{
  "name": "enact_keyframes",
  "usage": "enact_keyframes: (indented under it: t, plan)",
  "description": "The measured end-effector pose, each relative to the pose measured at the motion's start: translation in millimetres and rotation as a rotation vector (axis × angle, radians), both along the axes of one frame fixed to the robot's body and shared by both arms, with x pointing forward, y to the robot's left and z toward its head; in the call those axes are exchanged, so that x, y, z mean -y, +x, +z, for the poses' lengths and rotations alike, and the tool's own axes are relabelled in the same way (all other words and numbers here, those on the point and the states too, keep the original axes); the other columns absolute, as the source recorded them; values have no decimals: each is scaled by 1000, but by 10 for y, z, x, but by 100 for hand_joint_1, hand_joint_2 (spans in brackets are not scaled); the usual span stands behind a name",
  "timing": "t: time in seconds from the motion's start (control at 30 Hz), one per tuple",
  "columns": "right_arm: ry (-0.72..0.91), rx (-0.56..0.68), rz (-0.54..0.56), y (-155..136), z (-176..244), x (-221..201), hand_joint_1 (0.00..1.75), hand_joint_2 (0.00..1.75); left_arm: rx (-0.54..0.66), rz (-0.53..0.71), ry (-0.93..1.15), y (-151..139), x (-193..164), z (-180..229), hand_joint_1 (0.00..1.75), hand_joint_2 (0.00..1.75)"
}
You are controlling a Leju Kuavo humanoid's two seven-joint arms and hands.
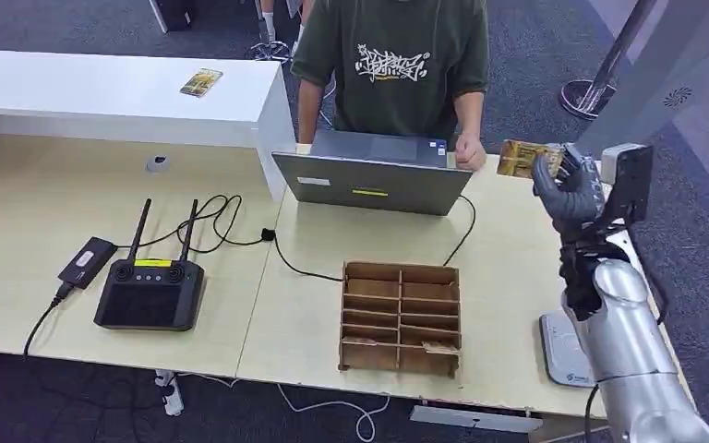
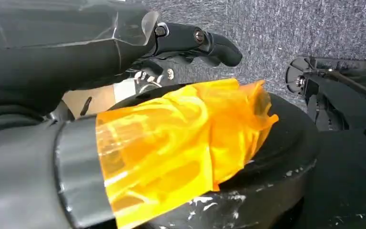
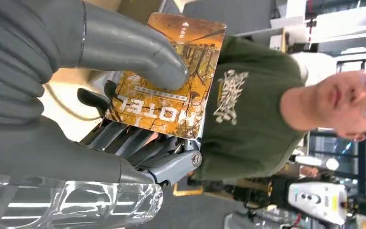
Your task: Pass the card to the sensor for recognition and then transmit it.
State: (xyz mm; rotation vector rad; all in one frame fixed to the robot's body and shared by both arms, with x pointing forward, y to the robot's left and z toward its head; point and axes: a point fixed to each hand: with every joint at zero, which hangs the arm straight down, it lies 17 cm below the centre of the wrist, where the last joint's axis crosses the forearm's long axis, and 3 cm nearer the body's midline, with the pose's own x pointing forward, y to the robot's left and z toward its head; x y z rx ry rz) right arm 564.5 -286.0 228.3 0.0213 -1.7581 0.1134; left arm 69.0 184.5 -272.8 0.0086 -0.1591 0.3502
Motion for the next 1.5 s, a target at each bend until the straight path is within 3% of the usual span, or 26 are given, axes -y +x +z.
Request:
enact_keyframes:
  t: [0.47, 1.5]
  plan:
    - [0, -48, -128, -302, -377, 783, 175, 175, -2, 28, 2, -11, -11, -2, 0, 0]
    - [76, -161, -291, -1194, -1119, 1650, 175, 175, 1, 92, 9, -3, -51, -3, 0, 0]
